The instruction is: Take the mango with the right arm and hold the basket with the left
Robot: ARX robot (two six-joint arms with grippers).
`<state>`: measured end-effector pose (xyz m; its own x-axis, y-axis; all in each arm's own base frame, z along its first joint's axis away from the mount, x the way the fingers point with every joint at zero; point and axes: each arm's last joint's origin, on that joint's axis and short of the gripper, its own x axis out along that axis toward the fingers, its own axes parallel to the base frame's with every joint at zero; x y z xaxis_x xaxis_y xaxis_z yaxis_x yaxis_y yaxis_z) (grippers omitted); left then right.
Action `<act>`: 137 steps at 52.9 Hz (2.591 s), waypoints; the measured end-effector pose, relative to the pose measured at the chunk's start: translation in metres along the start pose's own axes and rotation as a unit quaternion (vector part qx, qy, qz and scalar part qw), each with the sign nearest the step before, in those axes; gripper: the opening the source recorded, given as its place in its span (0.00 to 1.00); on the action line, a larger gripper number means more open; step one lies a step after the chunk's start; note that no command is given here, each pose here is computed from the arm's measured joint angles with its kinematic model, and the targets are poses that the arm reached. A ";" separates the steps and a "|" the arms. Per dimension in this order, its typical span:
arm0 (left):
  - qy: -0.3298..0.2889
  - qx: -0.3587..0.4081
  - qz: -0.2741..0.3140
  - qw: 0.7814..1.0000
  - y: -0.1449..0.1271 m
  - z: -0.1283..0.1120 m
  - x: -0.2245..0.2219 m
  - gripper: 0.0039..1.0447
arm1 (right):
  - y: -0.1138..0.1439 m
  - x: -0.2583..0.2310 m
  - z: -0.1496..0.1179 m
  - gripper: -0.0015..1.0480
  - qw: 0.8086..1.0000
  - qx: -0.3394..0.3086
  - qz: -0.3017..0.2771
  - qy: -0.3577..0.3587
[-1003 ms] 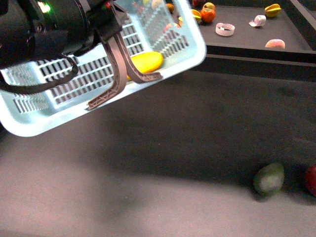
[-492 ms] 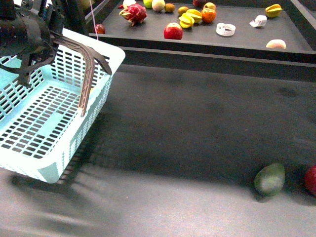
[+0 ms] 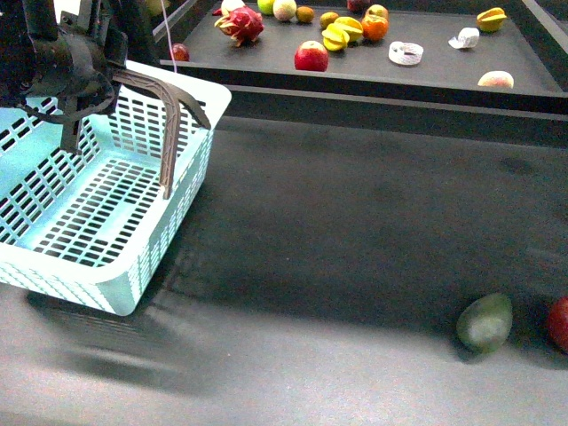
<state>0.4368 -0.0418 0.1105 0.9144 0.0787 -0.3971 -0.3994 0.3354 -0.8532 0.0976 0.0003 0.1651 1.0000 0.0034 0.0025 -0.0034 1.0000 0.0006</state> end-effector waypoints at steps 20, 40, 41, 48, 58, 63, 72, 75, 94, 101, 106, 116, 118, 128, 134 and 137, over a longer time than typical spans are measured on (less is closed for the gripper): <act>0.017 0.005 0.023 1.000 -0.002 0.001 0.008 0.30 | 0.000 0.000 0.000 0.92 1.000 0.000 0.000 0.000; 0.016 0.075 0.003 0.997 0.008 0.006 -0.033 0.95 | 0.000 0.000 0.000 0.92 1.000 0.000 0.000 0.000; 0.016 0.078 0.001 0.997 0.007 0.007 -0.035 0.96 | 0.000 0.000 0.000 0.92 1.000 0.000 0.000 0.000; 0.000 0.112 -0.022 0.993 0.007 0.018 -0.064 0.95 | 0.000 0.000 0.000 0.92 1.000 0.000 0.000 0.000; -0.018 0.176 -0.045 0.983 0.018 0.032 -0.104 0.95 | 0.000 0.000 0.000 0.92 1.000 0.000 0.000 0.000; -0.034 0.196 -0.049 0.979 0.025 0.042 -0.125 0.95 | 0.000 0.000 0.000 0.92 1.000 0.000 0.000 0.000; -0.059 0.214 -0.057 0.973 0.034 0.056 -0.163 0.95 | 0.000 0.000 0.000 0.92 1.000 0.000 0.000 0.000; -0.067 0.216 -0.061 0.972 0.037 0.061 -0.173 0.95 | 0.000 0.000 0.000 0.92 1.000 0.000 0.000 0.000; -0.097 0.218 -0.039 0.970 0.055 0.084 -0.194 0.95 | 0.000 0.000 0.000 0.92 1.000 0.000 0.000 0.000; -0.086 0.332 -0.123 0.931 0.062 0.078 -0.198 0.81 | 0.000 0.000 0.000 0.92 1.000 0.000 0.000 0.000; -0.114 0.452 -0.153 0.871 0.068 0.068 -0.212 0.65 | 0.000 0.000 0.000 0.92 1.000 0.000 0.000 0.000; -0.137 0.537 -0.147 0.819 0.073 0.058 -0.238 0.30 | 0.000 0.000 0.000 0.92 1.000 0.000 0.000 0.000; -0.136 0.542 -0.147 0.817 0.075 0.056 -0.242 0.23 | 0.000 0.000 0.000 0.92 1.000 0.000 0.000 0.000; -0.144 0.549 -0.135 0.812 0.079 0.044 -0.261 0.04 | 0.000 0.000 0.000 0.92 1.000 0.000 0.000 0.000; -0.137 0.553 -0.147 0.809 0.081 0.039 -0.271 0.04 | 0.000 0.000 0.000 0.92 1.000 0.000 0.000 0.000; -0.139 0.553 -0.145 0.808 0.082 0.039 -0.276 0.04 | 0.000 0.000 0.000 0.92 1.000 0.000 0.000 0.000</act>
<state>0.1543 0.0004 0.1627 0.9999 0.0019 -0.0124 -0.0020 0.9999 -0.0113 0.0976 0.0003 0.1651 1.0000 0.0031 0.0025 -0.0031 1.0000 0.0006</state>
